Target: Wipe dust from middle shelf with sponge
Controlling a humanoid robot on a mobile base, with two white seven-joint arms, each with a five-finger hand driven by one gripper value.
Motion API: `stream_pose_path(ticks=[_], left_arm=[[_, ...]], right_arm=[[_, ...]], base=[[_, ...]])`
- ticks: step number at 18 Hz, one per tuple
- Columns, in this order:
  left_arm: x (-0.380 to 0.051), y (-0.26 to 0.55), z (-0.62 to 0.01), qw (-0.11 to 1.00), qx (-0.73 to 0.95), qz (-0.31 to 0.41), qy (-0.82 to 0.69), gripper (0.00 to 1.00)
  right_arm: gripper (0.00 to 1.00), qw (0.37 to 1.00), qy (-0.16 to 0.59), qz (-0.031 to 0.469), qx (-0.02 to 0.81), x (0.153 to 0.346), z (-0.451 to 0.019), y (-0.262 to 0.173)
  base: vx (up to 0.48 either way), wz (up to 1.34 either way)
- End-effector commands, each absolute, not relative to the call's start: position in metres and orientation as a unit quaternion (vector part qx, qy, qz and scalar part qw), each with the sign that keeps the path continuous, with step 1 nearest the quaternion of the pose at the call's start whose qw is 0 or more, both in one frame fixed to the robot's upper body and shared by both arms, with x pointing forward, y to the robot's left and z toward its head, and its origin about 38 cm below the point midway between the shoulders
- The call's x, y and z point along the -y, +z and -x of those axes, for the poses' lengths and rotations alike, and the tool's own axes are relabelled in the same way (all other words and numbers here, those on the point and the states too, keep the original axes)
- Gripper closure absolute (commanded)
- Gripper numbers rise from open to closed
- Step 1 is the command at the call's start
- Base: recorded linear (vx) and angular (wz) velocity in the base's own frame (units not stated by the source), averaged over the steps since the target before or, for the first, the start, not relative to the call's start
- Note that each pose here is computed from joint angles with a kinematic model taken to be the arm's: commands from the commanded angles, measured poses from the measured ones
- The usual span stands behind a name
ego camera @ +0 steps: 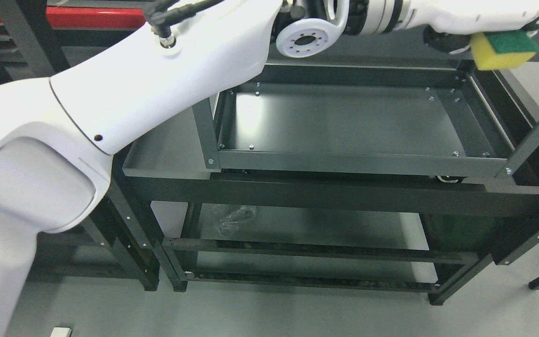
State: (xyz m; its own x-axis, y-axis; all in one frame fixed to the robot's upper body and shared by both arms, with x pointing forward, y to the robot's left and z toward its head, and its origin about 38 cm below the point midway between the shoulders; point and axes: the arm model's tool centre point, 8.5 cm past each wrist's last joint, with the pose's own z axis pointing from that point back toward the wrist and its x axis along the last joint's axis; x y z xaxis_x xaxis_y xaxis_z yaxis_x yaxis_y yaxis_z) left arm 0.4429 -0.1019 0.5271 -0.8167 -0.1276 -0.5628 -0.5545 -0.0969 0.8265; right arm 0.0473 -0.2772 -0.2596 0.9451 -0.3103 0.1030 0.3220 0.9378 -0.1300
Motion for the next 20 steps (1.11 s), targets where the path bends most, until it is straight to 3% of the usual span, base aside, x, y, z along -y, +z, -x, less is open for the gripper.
stream_pose_path(ticks=[1,4,11,20], left_arm=[[0.086,0.465,-0.478,0.11,-0.623,0.242,0.736,1.0],[0.076,0.474,-0.481,0.09,-0.663,0.23,0.706,1.0],[-0.058,0.512,-0.509,0.025,-0.729,0.27,0.628,1.0],[-0.225,0.516,-0.47,0.036,-0.746,0.32,0.583,1.0]], right_arm=[[0.0,0.984,-0.161,0.076,0.014,0.287,-0.046,-0.259],[0.0,0.984,-0.161,0.076,0.014,0.287,-0.046,-0.259],[0.0,0.984,-0.161,0.076,0.014,0.287,-0.046,-0.259],[0.0,0.984,-0.161,0.076,0.014,0.287,-0.046,-0.259]], base=[[0.0,0.0],[0.0,0.0],[0.0,0.0],[0.0,0.0]])
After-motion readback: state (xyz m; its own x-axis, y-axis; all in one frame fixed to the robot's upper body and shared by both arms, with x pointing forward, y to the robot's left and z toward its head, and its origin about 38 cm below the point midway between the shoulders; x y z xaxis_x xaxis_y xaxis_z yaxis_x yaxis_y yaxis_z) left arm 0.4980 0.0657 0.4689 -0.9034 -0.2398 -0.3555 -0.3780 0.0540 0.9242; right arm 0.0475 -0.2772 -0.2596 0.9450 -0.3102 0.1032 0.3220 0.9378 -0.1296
